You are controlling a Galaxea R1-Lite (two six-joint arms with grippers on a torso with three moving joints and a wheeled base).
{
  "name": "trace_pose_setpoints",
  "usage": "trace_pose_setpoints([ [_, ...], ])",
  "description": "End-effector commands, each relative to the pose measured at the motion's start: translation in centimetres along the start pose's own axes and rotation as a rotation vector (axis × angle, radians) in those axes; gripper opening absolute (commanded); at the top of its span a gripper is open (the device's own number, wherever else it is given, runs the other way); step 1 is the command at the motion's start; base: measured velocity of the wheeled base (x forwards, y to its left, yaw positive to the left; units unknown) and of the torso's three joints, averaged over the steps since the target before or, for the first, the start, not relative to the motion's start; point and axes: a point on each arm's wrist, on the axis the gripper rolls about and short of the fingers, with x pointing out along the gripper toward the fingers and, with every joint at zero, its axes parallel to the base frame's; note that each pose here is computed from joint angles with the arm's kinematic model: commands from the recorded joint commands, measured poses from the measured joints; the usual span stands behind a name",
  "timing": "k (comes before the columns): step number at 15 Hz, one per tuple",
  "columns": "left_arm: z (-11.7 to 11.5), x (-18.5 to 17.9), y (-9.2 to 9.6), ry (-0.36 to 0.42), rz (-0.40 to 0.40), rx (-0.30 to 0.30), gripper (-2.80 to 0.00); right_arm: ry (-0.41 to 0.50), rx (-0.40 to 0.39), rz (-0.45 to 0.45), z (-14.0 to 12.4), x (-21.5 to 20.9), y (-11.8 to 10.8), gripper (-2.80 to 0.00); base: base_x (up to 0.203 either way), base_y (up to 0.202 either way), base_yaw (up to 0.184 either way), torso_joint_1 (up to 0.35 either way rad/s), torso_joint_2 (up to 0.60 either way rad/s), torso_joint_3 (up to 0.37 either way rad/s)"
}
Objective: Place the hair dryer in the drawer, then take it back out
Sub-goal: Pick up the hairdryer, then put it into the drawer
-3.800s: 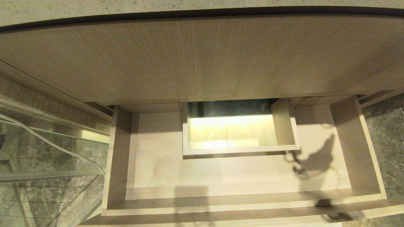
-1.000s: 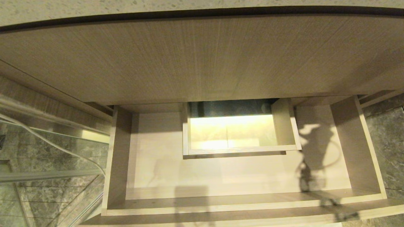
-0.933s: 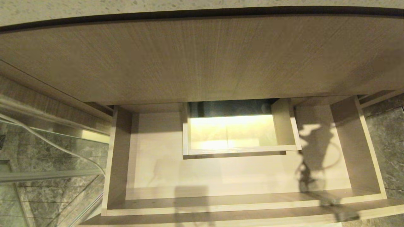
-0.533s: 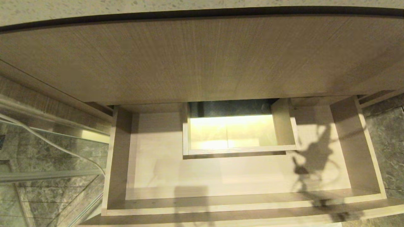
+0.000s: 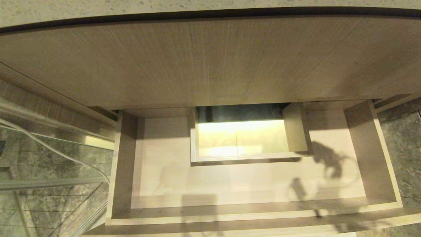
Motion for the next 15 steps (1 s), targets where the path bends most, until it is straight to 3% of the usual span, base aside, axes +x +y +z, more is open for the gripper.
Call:
trace_pose_setpoints([
  [1, 0.0, 0.0, 0.0, 0.000, 0.000, 0.000, -2.80, -0.036, 0.022, -0.086, -0.1, -4.2, -2.9, -2.80, 0.000, 0.000, 0.000, 0.000, 0.00, 0.000],
  [6, 0.0, 0.0, 0.0, 0.000, 0.000, 0.000, -2.80, 0.023, -0.010, 0.029, -1.0, -8.1, -3.5, -2.80, 0.000, 0.000, 0.000, 0.000, 0.00, 0.000],
  [12, 0.0, 0.0, 0.0, 0.000, 0.000, 0.000, -2.80, 0.180, -0.118, 0.338, -2.5, -9.8, -0.6, -2.80, 0.000, 0.000, 0.000, 0.000, 0.00, 0.000],
  [15, 0.0, 0.0, 0.0, 0.000, 0.000, 0.000, -2.80, 0.279, -0.164, 0.544, -4.1, -11.5, 1.8, -2.80, 0.000, 0.000, 0.000, 0.000, 0.00, 0.000],
])
